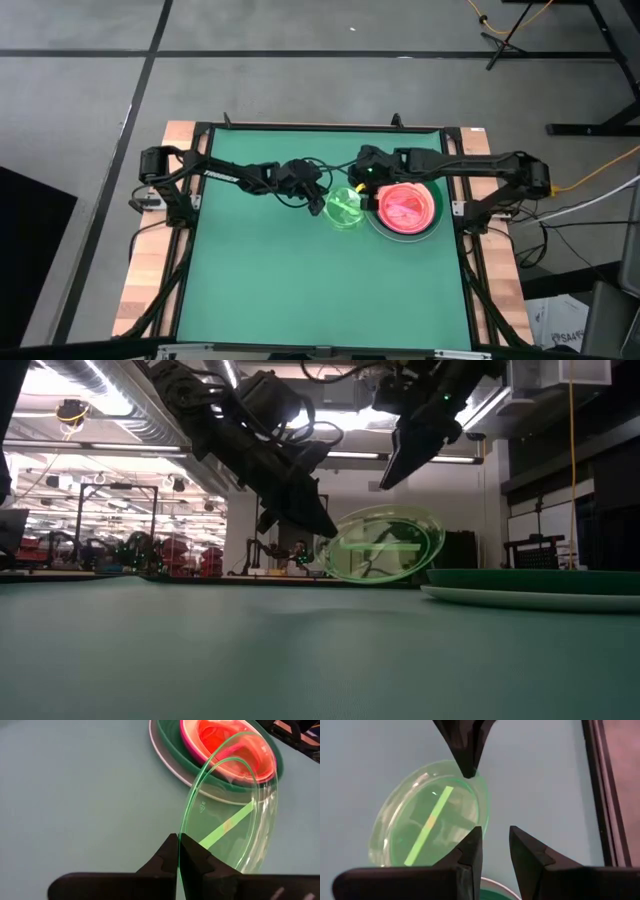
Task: Stack plastic plates
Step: Stack the light green plate on top of the light pink plate
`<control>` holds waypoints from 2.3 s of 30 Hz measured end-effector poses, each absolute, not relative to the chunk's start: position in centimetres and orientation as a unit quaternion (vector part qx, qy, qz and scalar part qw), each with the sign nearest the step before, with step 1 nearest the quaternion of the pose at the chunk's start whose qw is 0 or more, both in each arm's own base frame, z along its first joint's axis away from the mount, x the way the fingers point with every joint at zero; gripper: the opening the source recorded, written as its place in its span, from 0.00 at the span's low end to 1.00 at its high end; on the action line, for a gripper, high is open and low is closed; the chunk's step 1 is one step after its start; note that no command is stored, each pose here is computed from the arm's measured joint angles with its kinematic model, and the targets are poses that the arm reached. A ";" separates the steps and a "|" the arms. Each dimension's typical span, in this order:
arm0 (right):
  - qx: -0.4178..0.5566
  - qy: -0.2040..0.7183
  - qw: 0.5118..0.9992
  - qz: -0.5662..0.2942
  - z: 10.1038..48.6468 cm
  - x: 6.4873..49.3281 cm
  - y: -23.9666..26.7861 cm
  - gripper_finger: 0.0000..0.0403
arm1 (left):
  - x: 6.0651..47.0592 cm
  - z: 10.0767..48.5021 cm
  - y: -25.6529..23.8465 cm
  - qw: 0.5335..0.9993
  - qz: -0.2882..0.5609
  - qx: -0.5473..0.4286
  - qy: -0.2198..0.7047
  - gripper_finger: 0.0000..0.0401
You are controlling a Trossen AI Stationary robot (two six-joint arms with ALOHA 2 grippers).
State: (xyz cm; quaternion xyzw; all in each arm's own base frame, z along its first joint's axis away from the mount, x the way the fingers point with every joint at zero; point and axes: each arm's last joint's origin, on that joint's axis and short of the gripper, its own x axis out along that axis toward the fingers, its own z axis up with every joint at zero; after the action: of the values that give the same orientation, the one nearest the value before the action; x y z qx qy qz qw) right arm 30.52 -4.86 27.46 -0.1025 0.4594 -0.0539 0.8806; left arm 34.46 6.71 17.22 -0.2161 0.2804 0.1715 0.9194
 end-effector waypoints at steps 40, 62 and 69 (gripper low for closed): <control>-0.092 0.502 0.859 -0.036 24.9 31.7 -5.0 0.22 | 34.8 17.6 6.5 0.928 0.164 -0.215 0.258 0.00; -0.090 0.502 0.860 -0.032 24.9 31.7 -5.0 0.22 | 34.9 17.8 6.2 0.930 0.178 -0.207 0.247 0.00; -0.088 0.501 0.860 -0.028 24.9 31.7 -5.0 0.22 | 34.8 17.5 6.2 0.925 0.186 -0.205 0.261 0.00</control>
State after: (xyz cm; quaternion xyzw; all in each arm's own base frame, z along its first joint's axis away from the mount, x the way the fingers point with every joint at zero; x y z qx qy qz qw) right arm 31.69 -5.00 24.88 -0.0879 0.5014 -0.0283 0.8603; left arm 34.76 6.16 17.52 -0.2052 0.2605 0.1864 0.9248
